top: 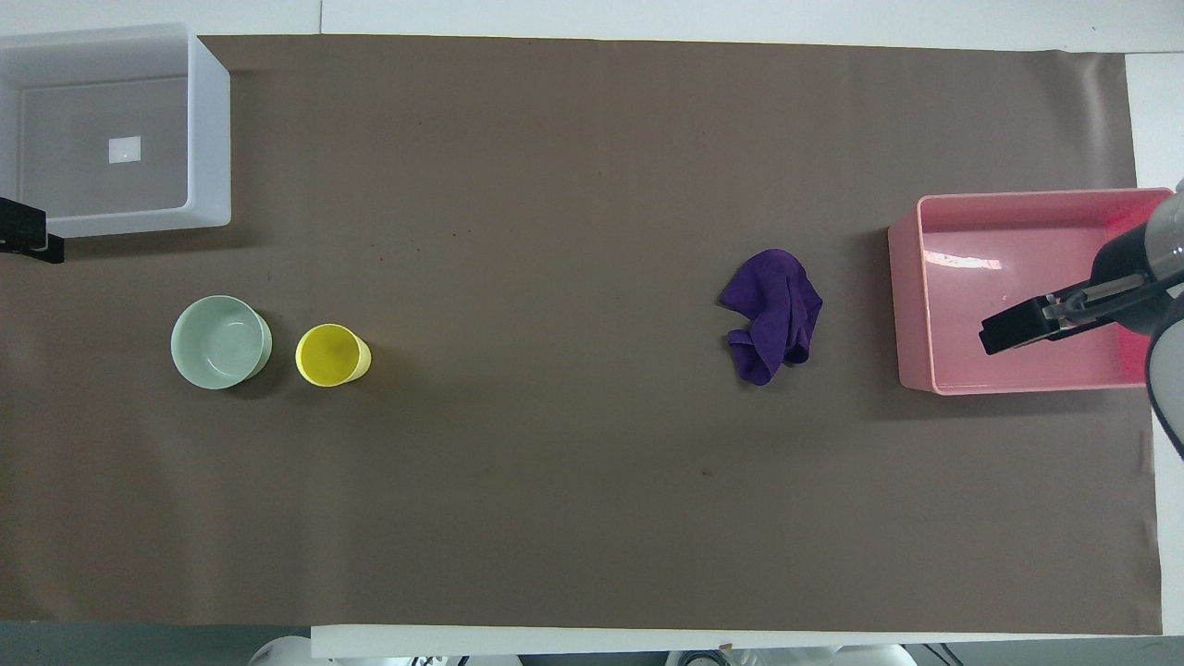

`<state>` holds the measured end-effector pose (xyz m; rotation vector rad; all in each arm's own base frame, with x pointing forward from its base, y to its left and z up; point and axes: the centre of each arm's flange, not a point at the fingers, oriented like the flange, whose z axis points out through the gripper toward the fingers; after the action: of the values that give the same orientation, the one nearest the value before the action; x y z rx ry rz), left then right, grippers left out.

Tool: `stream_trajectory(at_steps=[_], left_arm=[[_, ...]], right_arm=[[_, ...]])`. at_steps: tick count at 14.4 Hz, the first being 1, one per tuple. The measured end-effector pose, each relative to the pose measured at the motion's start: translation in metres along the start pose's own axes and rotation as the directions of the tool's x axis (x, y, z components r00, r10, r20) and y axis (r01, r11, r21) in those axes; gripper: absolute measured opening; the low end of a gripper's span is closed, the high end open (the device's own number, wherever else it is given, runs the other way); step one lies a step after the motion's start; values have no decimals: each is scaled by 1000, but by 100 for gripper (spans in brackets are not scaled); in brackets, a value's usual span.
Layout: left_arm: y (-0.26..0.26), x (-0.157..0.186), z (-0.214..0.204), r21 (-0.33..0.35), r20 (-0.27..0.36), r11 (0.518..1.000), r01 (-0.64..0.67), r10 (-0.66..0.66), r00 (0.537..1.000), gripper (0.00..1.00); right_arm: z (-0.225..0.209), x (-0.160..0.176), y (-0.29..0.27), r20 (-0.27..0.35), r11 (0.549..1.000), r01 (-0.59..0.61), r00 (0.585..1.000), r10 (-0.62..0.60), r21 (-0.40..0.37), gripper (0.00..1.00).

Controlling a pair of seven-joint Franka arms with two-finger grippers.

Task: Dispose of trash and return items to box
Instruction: 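Reach the left gripper to the green bowl while the right gripper reaches the cloth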

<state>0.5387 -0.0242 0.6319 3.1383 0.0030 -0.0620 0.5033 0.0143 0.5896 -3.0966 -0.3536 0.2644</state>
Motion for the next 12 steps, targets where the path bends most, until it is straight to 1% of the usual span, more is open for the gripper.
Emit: stream_trajectory(at_steps=[5,7,9,12], left_arm=[[0,0,2,0,5,1000,-14,14,1000,100],[-1,1,11,26,-10,1000,12,-11,1000,100],[-2,0,45,33,-52,996,82,-80,995,100],[-12,-18,131,32,-44,986,164,-162,986,100]], right_arm=[[-1,0,-1,-6,1000,1,1000,-1,-1,100],[1,6,-3,-41,1000,8,999,-8,-7,100],[15,18,-17,-77,999,35,996,-36,-11,100],[52,39,-45,-109,998,61,992,-63,-22,99]])
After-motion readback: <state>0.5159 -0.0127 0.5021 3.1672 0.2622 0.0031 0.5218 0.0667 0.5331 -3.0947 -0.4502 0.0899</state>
